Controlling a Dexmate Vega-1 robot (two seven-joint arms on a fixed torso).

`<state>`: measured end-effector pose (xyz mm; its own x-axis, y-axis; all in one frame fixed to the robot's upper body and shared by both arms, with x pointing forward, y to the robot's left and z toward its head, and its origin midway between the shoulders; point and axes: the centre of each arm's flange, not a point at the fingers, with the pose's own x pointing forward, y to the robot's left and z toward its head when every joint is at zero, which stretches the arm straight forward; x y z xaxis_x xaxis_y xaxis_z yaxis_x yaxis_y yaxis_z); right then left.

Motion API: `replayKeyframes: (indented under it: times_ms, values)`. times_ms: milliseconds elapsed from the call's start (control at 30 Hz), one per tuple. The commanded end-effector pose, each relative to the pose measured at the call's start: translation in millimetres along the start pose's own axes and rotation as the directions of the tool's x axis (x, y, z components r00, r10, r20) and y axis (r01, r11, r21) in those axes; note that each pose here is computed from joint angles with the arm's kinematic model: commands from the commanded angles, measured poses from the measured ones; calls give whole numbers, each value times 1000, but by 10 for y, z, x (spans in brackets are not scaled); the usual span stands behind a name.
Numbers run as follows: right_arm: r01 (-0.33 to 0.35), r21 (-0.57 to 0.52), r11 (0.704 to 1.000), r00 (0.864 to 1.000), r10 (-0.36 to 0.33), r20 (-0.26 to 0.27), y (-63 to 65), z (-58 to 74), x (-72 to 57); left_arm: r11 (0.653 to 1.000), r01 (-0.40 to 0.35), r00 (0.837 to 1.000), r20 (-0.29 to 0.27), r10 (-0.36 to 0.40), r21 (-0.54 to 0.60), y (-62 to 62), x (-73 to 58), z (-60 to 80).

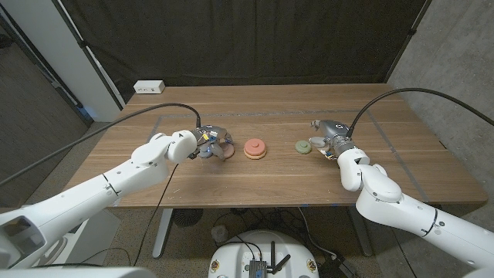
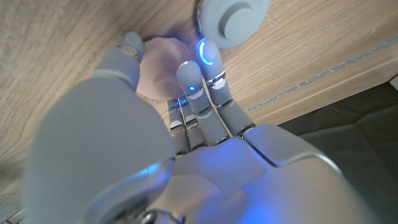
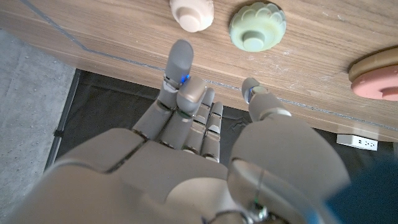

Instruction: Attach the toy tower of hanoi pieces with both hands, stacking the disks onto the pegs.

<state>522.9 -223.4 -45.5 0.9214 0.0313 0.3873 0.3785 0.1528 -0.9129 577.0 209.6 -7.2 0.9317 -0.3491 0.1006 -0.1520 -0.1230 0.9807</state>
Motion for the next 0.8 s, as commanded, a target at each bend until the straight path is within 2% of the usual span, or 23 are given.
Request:
replayKeyframes:
  times_ms: [33,333,633,800]
  values:
    - [0,-6,1000,1000,0,-14,-16,-28,-43,1000,-16,1000,0,16,15,177,-40,-12]
    - [1,-6,1000,1000,-1,-13,-27,-29,-42,1000,-25,1000,4,25,-11,301,-82,-27]
    - [1,-3,1000,1000,-1,-12,-29,-29,-30,1000,-22,1000,15,22,-4,476,-161,-9]
    - [-1,0,1000,1000,1,-13,-20,-32,-29,1000,-26,999,20,26,-4,510,-171,6]
